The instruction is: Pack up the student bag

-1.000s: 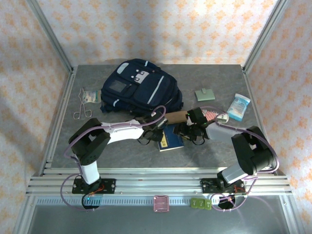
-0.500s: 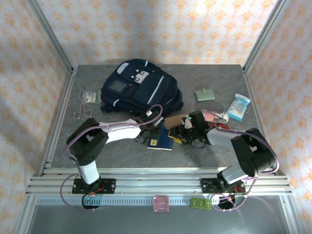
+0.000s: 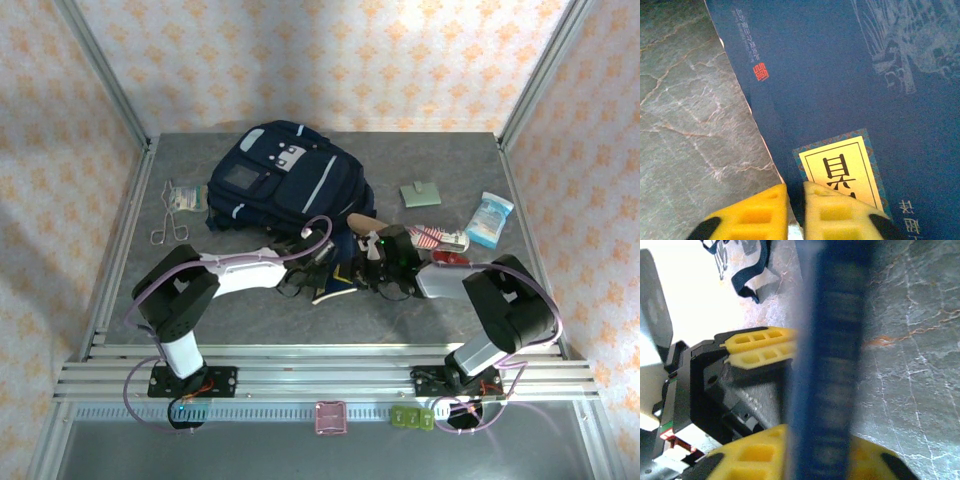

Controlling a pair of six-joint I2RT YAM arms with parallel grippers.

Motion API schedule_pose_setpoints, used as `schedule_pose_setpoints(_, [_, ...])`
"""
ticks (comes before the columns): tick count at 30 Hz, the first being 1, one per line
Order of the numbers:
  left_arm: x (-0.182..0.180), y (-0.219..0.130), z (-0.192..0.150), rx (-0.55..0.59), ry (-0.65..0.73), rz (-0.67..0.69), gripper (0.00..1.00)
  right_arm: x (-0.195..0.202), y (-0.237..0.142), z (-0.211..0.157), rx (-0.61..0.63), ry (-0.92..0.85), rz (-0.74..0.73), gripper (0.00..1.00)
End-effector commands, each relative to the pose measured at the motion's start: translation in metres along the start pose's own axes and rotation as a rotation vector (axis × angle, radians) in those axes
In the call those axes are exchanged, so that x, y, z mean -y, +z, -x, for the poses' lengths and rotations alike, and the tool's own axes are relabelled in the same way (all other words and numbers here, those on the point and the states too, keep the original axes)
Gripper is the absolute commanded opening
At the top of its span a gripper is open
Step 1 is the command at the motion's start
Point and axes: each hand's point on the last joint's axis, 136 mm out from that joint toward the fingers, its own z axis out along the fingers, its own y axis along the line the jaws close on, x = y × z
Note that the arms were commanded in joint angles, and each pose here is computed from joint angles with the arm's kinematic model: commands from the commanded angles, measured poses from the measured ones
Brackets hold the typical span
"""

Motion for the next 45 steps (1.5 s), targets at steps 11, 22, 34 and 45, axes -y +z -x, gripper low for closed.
schedule_pose_setpoints(11, [-0.035, -0.091, 0.048, 0.210, -0.154, -0.039, 0.52, -0.090, -0.026, 0.031, 0.087, -0.261, 0.095, 0.05])
schedule_pose_setpoints(22, [-0.050, -0.190, 0.129, 0.512, -0.280, -0.314, 0.73, -0.163, -0.054, 0.040, 0.105, -0.467, 0.181, 0.05])
schedule_pose_setpoints(34, [-0.034, -0.228, 0.148, 0.572, -0.268, -0.698, 0.76, -0.234, -0.087, 0.011, 0.035, -0.664, 0.429, 0.04])
schedule_pose_setpoints(45, [-0.014, -0.251, 0.149, 0.588, -0.223, -0.943, 0.75, -0.237, -0.086, 0.002, 0.004, -0.704, 0.444, 0.04])
